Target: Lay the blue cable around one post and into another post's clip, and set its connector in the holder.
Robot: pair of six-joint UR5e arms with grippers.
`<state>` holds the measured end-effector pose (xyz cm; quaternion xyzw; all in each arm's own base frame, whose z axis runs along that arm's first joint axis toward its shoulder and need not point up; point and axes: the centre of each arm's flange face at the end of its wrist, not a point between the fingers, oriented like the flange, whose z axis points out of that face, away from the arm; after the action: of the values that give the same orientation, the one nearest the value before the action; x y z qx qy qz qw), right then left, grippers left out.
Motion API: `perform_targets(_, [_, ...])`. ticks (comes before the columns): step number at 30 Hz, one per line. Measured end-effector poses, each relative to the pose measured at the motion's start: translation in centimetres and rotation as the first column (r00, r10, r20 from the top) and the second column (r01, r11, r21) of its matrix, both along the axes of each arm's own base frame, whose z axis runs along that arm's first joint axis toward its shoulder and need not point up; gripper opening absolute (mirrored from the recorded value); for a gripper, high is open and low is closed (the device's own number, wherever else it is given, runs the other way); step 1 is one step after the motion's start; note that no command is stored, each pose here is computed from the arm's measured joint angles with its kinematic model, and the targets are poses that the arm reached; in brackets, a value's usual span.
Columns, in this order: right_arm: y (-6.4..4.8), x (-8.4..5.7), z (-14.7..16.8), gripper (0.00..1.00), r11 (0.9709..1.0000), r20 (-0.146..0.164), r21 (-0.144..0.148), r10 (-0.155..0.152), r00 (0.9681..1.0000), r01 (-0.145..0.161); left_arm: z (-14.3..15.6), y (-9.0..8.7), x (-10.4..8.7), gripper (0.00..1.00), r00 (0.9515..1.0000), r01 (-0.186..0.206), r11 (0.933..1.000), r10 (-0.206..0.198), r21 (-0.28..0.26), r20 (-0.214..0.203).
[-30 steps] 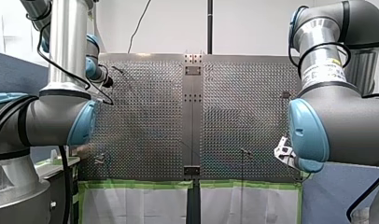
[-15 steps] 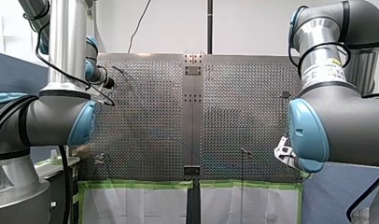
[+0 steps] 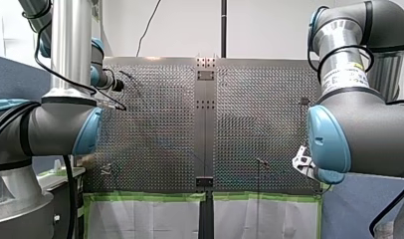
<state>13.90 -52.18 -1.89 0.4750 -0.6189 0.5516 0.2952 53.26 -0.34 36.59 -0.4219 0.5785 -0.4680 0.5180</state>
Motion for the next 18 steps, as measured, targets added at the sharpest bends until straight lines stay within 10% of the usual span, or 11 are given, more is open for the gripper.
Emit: perform_targets(18, [0.0,0.0,0.0,0.0,1.0,0.0,0.001,0.0,1.0,0.0,2.0,-0.8,-1.7,1.0,0.9948,0.001,0.9966,0.008,-0.082,0.102])
